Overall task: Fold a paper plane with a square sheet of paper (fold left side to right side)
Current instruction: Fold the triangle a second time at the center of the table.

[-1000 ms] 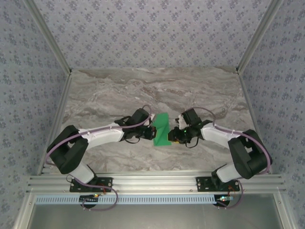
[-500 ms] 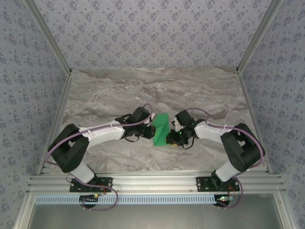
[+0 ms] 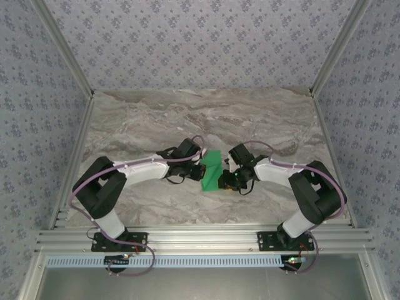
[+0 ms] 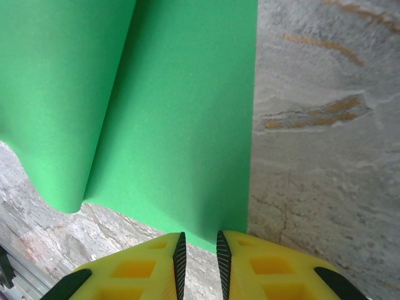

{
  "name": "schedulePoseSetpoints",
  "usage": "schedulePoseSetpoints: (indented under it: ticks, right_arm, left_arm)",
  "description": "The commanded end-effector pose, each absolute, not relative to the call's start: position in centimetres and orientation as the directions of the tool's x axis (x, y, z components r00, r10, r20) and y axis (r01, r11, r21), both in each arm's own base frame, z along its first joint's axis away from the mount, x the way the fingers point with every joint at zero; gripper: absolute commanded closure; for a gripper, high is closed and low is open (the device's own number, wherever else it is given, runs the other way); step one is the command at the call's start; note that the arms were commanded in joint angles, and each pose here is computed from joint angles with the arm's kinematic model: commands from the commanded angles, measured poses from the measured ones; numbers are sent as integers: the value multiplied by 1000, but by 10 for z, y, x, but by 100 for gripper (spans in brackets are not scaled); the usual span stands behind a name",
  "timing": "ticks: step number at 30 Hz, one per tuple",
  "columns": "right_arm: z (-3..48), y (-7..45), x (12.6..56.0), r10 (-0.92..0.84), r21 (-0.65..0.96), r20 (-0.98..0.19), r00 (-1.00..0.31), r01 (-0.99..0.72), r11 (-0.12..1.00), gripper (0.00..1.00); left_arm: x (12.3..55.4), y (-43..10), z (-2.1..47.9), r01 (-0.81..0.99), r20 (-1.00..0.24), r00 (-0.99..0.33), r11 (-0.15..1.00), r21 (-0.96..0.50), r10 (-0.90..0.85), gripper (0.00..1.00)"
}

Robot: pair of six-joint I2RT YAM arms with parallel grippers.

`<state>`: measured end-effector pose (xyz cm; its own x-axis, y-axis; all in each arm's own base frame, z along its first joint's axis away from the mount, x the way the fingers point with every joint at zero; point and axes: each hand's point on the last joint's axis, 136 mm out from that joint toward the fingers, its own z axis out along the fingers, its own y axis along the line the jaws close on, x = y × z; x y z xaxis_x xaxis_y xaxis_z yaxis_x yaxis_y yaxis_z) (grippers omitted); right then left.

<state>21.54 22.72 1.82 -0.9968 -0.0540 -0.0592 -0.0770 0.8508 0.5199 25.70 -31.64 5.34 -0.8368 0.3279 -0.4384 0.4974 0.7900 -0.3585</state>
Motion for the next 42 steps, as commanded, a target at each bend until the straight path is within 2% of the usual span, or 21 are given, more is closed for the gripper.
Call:
schedulePoseSetpoints:
  ticks: [1, 42]
  right_arm:
    - [6, 217, 207, -69, 458, -22, -997, -72, 886, 75]
    - [6, 219, 203, -101, 447, -8, -995, -94, 890, 75]
  left_arm:
    - [263, -315, 51, 508, -432, -832, 791, -340, 349, 100]
    - [271, -325, 29, 509, -389, -842, 787, -348, 373, 99]
